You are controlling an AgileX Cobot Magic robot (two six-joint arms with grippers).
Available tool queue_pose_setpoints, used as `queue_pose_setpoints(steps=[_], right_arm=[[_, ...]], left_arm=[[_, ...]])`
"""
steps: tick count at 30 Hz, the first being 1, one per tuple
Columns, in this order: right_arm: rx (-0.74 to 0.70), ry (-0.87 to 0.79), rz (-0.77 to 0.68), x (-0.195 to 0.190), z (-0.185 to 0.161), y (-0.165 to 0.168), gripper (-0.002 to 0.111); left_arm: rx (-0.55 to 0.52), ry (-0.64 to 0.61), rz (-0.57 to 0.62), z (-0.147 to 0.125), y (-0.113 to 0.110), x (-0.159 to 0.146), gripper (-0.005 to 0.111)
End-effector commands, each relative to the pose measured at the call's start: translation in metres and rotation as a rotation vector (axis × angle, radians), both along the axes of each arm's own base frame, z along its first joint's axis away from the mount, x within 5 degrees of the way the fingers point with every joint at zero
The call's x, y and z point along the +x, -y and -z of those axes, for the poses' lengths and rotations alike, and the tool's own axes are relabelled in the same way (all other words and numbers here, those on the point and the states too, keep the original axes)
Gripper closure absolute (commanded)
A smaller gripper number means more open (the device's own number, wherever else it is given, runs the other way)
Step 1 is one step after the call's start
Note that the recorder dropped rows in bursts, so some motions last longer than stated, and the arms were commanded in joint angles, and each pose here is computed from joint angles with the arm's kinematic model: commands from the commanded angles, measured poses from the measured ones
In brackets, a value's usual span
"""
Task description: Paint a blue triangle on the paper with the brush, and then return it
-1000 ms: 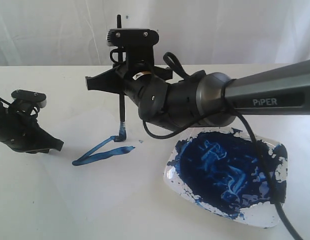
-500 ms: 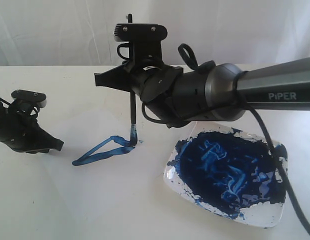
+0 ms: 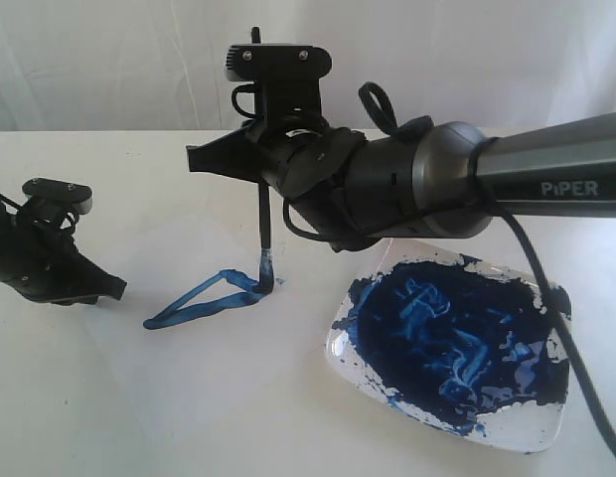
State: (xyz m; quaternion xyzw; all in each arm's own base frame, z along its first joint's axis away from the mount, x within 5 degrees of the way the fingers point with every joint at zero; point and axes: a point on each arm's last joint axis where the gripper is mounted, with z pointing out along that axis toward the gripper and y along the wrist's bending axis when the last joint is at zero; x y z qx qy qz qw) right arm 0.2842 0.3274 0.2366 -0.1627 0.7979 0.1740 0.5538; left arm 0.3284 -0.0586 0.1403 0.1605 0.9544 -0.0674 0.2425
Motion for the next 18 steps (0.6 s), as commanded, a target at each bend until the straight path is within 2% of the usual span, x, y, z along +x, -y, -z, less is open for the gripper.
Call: queue_pose_setpoints(steps=[1, 10, 18], right_arm=[[0.0, -0.003, -0.013, -0.001, -0.004, 0.002, 0.108], [0.011, -0.02, -0.048, -0.004, -0.009, 0.001, 0.108], [0.068, 0.026, -0.045, -0.01, -0.039, 0.009, 0.108]], left_arm=[[-0.01, -0.009, 0.003, -0.001, 0.002, -0.001, 0.107], [-0.01, -0.009, 0.003, -0.001, 0.002, -0.001, 0.107], [-0.01, -0.009, 0.003, -0.001, 0.002, -0.001, 0.107]])
